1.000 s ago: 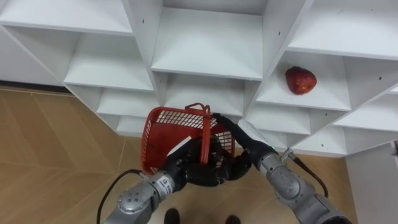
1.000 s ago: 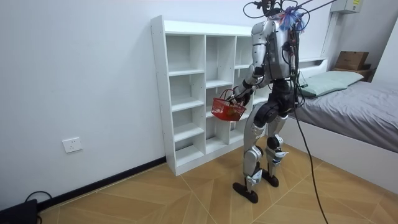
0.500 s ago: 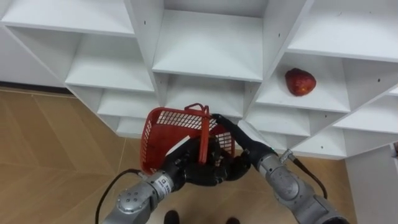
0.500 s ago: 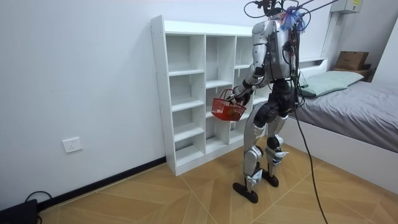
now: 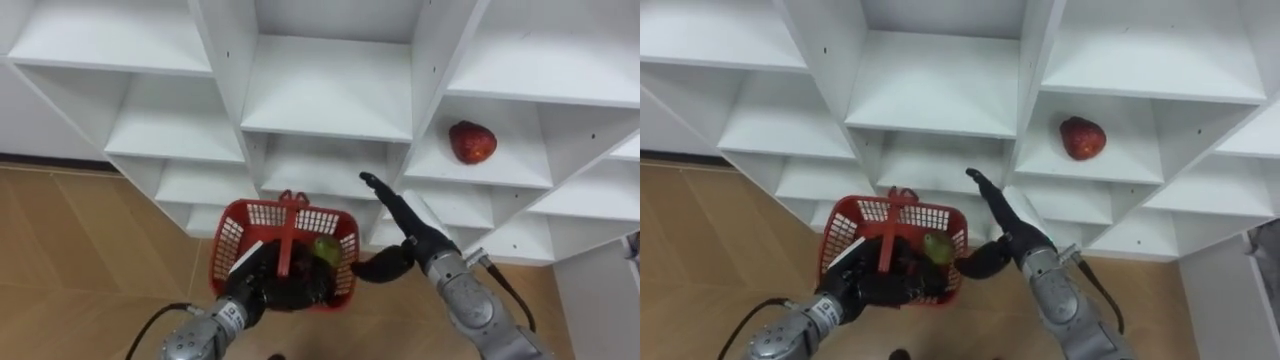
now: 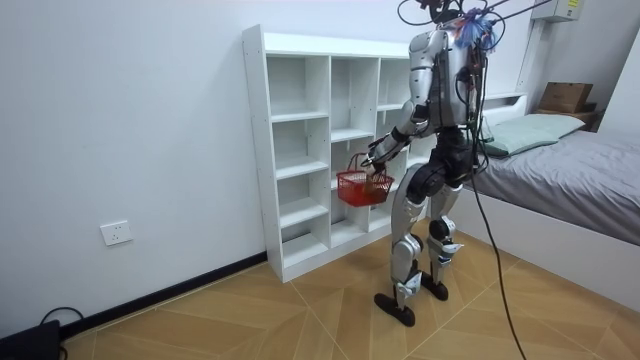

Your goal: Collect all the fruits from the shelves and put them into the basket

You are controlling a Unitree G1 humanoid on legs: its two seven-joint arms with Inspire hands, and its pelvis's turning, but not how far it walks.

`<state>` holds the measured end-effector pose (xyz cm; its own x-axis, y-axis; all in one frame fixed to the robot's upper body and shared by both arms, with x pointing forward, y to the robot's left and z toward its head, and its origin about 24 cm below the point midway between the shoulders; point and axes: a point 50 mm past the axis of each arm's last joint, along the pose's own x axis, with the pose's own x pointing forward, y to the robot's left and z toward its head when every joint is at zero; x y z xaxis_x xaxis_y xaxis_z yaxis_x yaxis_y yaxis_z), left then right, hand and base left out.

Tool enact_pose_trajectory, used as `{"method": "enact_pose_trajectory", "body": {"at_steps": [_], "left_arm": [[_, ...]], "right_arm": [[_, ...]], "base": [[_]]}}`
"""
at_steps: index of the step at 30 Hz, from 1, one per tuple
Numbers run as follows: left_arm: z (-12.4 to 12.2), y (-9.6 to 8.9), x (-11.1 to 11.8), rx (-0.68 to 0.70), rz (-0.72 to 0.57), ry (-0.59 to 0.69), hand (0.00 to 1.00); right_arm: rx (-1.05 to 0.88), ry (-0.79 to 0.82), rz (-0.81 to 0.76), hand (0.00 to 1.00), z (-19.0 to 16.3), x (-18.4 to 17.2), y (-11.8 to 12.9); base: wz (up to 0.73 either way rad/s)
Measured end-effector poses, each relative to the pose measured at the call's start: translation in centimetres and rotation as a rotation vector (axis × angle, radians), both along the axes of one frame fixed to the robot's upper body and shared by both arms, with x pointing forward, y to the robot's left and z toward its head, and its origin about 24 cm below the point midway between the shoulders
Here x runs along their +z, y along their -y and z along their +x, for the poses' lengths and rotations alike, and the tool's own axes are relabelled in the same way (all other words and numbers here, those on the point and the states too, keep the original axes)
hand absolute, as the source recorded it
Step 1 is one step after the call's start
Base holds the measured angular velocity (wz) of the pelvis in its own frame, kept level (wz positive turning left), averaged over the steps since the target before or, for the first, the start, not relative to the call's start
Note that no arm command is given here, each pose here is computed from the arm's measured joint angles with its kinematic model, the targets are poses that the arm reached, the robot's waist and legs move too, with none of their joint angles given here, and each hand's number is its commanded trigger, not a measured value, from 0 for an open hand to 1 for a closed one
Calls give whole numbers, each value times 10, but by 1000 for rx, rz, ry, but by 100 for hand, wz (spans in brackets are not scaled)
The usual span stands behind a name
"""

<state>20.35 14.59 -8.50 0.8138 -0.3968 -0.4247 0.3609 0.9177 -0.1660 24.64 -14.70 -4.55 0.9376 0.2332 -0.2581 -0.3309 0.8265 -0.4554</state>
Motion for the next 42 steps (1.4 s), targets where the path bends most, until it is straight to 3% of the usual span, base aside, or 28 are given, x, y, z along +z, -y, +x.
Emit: {"method": "enact_pose_trajectory", "body": {"at_steps": [18,29,42], "left_arm": [[-10,-19,-11,191,52,-52,100],[-17,-25,-18,224,86,-93,100],[-18,-27,-19,248,100,-100,100]], "right_arm": [[-361,37,180,0,-14,-1,35],[-450,74,161,0,-17,-1,40],[-613,169,144,0,-14,11,68]], "base": [[-7],[-1],[0]]}}
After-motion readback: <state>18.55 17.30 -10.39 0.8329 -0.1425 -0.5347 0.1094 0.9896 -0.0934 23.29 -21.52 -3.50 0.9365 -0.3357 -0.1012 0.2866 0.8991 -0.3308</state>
